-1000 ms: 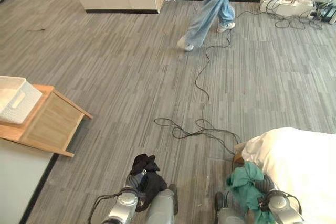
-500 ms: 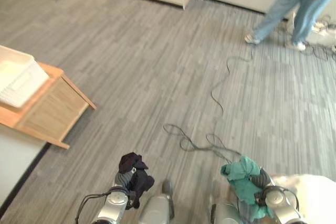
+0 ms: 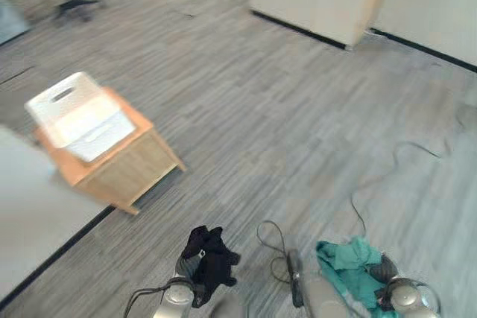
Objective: Tidy up the quilt and then pick up the clothes from the bed and put them into the laundry hamper.
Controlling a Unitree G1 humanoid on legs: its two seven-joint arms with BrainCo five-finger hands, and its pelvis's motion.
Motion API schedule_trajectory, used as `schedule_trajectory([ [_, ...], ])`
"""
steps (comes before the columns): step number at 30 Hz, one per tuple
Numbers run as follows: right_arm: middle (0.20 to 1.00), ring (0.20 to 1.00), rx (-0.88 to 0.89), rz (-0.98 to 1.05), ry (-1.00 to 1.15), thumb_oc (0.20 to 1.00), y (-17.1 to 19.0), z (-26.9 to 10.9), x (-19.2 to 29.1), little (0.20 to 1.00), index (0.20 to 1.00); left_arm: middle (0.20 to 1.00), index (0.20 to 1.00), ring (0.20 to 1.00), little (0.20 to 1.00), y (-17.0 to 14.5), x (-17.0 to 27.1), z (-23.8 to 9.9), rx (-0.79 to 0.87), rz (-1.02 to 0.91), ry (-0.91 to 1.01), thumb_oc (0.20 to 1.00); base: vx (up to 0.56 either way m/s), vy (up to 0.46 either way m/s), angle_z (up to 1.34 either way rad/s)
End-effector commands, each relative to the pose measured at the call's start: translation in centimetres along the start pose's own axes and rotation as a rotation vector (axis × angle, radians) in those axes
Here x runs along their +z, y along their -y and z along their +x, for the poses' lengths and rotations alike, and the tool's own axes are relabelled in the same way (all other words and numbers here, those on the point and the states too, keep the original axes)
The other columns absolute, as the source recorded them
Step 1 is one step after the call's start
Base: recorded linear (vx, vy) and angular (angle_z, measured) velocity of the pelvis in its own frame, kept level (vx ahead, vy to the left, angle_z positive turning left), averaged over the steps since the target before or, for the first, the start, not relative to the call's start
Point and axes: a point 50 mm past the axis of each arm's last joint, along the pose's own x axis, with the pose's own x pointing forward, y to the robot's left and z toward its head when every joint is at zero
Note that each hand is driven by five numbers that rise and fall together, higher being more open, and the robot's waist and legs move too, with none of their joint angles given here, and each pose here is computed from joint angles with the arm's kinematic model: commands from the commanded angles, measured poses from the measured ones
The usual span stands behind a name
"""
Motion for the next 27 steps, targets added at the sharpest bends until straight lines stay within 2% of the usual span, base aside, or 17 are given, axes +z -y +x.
schedule_trajectory([
  [1, 0.2, 0.2, -0.082, -0.001, 0.17, 0.2, 2.4, 0.3, 3.7, 0.2, 0.2, 0.2, 0.2, 0.2, 0.2, -2.2, 4.7, 1.4, 0.073, 0.017, 0.152, 0.2, 0.44, -0.109, 0.06],
  [9, 0.2, 0.2, -0.072, -0.048, 0.157, 0.2, 2.5, 0.1, 3.1, 0.2, 0.2, 0.2, 0.2, 0.2, 0.2, -1.9, 2.4, 0.5, 0.072, 0.028, 0.099, 0.2, 0.77, 0.091, 0.53],
  [15, 0.2, 0.2, -0.04, -0.012, 0.167, 0.2, 0.3, -0.2, 3.3, 0.2, 0.2, 0.2, 0.2, 0.2, 0.2, -2.6, 0.8, 0.9, 0.114, 0.064, 0.004, 0.2, 0.65, 0.141, 0.52],
  [22, 0.2, 0.2, -0.021, 0.013, 0.16, 0.2, 0.1, -0.8, 2.5, 0.2, 0.2, 0.2, 0.2, 0.2, 0.2, -2.2, 1.1, 1.2, 0.113, 0.113, 0.018, 0.2, 0.79, -0.188, 1.35],
  [27, 0.2, 0.2, 0.001, -0.052, 0.178, 0.2, 0.3, -0.9, 2.6, 0.2, 0.2, 0.2, 0.2, 0.2, 0.2, -2.1, 0.2, 0.9, 0.106, 0.117, -0.003, 0.2, 0.52, -0.215, 1.26],
])
